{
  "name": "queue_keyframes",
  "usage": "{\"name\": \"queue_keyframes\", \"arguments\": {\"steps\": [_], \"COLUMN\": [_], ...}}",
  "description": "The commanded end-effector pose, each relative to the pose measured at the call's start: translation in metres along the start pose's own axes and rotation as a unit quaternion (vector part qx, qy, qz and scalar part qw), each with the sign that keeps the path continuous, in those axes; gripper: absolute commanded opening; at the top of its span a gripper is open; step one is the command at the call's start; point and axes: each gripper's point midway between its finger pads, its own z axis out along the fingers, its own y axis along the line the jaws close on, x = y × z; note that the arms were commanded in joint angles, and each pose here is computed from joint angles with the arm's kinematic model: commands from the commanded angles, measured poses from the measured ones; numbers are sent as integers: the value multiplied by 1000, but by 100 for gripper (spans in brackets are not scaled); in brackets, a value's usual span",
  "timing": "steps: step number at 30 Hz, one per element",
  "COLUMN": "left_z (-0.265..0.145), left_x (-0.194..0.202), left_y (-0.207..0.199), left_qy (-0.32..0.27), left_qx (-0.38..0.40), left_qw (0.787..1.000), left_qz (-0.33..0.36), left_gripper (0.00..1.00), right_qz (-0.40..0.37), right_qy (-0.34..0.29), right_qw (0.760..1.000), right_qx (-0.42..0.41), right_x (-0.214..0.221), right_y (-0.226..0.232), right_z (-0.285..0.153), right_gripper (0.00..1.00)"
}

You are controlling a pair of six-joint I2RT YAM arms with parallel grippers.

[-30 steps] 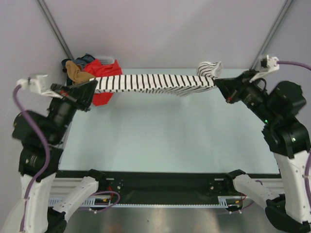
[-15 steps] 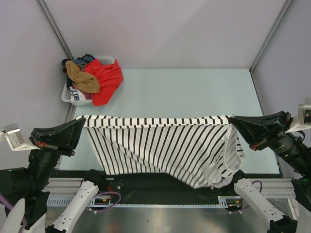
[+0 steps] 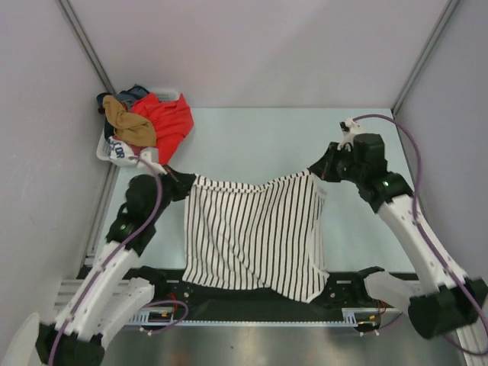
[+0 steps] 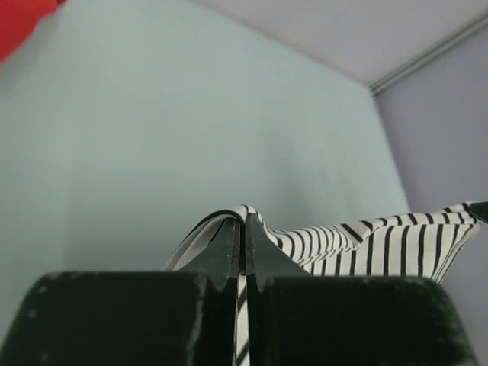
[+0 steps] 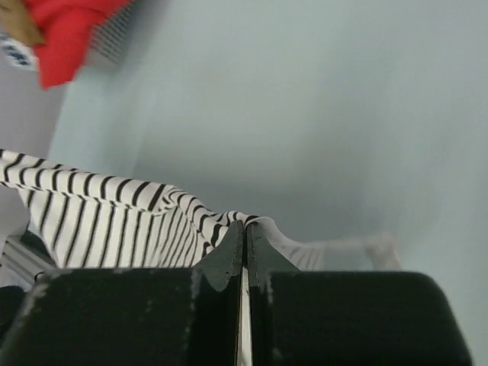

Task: Fold and stack the tank tops
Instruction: Flatten the tank top out

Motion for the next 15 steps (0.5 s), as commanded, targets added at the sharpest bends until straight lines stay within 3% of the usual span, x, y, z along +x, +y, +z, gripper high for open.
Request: {"name": "queue_keyframes", "arguments": {"steps": [1, 4, 8, 10, 11, 13, 14, 15], "left_z": [53, 86, 140, 161, 175, 202, 212, 221], "left_x": [34, 32, 54, 37, 44, 32, 28, 20], "left_y": [37, 46, 78, 81, 90, 104, 110, 122], "left_qy": [12, 0, 48, 38, 49, 42, 41, 38], "left_qx": [-53, -79, -138, -139, -145, -153, -159, -167], "left_qw": [997, 995, 986, 986, 984, 983, 982, 980], "left_qz": [-48, -66, -77, -85, -90, -95, -97, -102], "left_gripper": [0, 0, 0, 0, 0, 0, 0, 0], "right_qz": [32, 64, 86, 98, 93, 116, 110, 118], "right_qy": [-30, 1, 16, 30, 12, 29, 1, 0], "right_qw": [999, 998, 995, 993, 994, 991, 992, 991], "right_qx": [20, 26, 44, 56, 49, 66, 56, 56], "right_x": [-17, -7, -10, -6, -30, -25, -56, -60], "right_y": [-33, -59, -91, -111, -109, -135, -131, -139], "right_z": [54, 106, 155, 182, 190, 219, 228, 238], "right_gripper": [0, 0, 0, 0, 0, 0, 0, 3]}}
